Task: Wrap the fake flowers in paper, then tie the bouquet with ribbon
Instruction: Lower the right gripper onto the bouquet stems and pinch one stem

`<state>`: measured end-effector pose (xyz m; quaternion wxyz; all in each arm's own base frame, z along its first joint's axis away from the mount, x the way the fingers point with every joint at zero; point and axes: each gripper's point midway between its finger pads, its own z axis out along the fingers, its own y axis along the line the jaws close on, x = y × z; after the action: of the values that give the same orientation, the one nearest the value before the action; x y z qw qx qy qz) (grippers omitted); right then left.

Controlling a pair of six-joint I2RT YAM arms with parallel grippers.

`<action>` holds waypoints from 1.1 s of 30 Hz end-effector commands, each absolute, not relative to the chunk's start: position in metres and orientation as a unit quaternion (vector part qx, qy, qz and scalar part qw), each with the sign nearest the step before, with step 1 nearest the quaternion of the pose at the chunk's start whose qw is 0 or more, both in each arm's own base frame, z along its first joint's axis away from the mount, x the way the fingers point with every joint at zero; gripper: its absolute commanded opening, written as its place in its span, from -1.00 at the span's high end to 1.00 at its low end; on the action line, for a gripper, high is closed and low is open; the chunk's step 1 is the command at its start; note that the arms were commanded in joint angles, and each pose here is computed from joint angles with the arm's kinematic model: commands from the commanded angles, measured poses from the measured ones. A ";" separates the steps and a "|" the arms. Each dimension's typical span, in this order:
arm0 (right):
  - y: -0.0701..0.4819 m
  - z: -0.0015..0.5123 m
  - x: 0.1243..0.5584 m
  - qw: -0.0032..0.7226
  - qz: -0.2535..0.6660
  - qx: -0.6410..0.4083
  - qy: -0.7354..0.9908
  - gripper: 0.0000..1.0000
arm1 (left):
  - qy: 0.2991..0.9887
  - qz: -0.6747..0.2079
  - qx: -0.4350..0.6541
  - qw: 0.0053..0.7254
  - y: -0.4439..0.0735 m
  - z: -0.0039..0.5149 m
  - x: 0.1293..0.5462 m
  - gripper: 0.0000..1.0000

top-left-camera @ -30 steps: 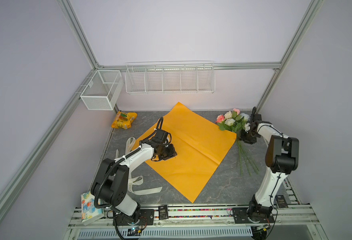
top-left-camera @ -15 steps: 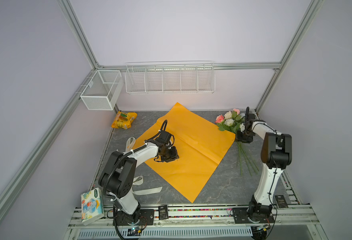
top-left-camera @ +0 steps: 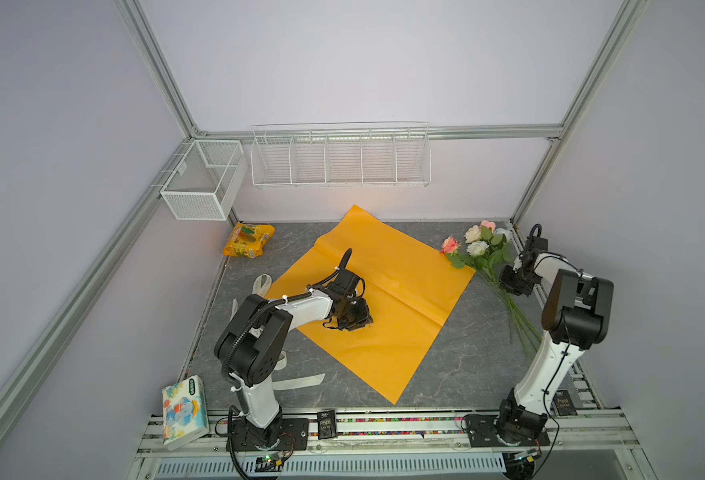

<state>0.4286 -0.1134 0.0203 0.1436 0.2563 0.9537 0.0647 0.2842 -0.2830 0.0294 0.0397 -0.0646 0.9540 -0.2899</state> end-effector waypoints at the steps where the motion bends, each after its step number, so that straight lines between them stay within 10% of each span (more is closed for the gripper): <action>1: -0.102 -0.006 0.413 0.109 0.092 0.300 0.943 0.51 | 0.945 -0.305 -0.114 0.031 -0.292 0.016 0.284 0.36; 18: -0.095 0.028 0.431 0.126 0.073 0.217 0.965 0.32 | 0.946 -0.308 -0.071 0.070 -0.300 0.057 0.280 0.32; 33: -0.099 0.023 0.436 0.112 0.065 0.201 0.971 0.67 | 0.945 -0.309 -0.046 0.095 -0.297 0.087 0.282 0.30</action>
<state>0.4401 -0.0985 0.0270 0.1269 0.2087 0.9672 0.0698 0.2783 -0.2962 0.0740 0.0824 -0.0538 0.9460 -0.3090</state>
